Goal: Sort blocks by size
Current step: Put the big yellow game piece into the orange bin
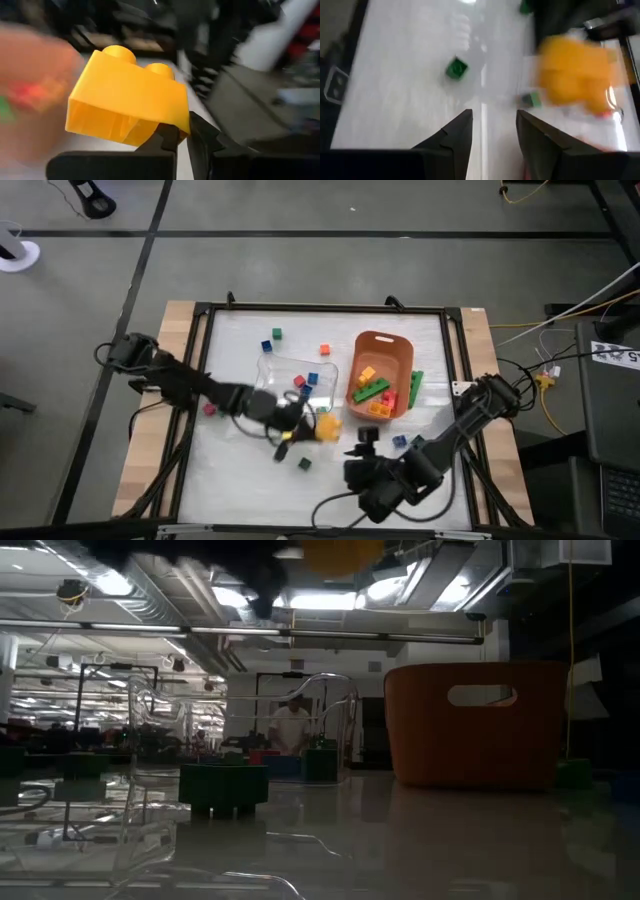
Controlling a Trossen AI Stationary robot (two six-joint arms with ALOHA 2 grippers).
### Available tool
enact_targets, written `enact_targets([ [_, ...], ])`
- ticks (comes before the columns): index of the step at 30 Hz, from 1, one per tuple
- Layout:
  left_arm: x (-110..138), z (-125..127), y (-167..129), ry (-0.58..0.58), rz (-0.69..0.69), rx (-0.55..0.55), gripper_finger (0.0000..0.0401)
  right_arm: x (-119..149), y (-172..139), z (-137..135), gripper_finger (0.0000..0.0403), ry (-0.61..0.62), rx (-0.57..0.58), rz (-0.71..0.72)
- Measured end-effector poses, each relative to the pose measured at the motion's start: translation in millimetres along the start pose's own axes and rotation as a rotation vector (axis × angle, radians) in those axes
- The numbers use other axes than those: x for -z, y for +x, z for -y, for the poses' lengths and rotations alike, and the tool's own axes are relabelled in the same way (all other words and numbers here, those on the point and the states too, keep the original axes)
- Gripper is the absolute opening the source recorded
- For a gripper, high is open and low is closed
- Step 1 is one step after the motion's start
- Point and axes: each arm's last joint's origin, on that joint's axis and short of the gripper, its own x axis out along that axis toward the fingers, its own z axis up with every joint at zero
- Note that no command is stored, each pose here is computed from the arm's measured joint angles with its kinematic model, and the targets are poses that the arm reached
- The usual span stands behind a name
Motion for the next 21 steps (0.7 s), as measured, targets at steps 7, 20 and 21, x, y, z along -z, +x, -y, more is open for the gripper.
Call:
enact_targets([
  [7,-28,-65,6,0.161,0.100,-0.193,0.0020,24,-13,-7,0.0154,0.106,0.074,-0.123],
  [20,-18,-126,61,0.198,0.021,-0.292,0.0042,46,-30,-17,0.0154,0.276,0.172,-0.181],
  [21,-19,-127,65,0.198,0.025,-0.292,0.0052,47,-30,-17,0.0154,0.305,0.182,-0.187],
])
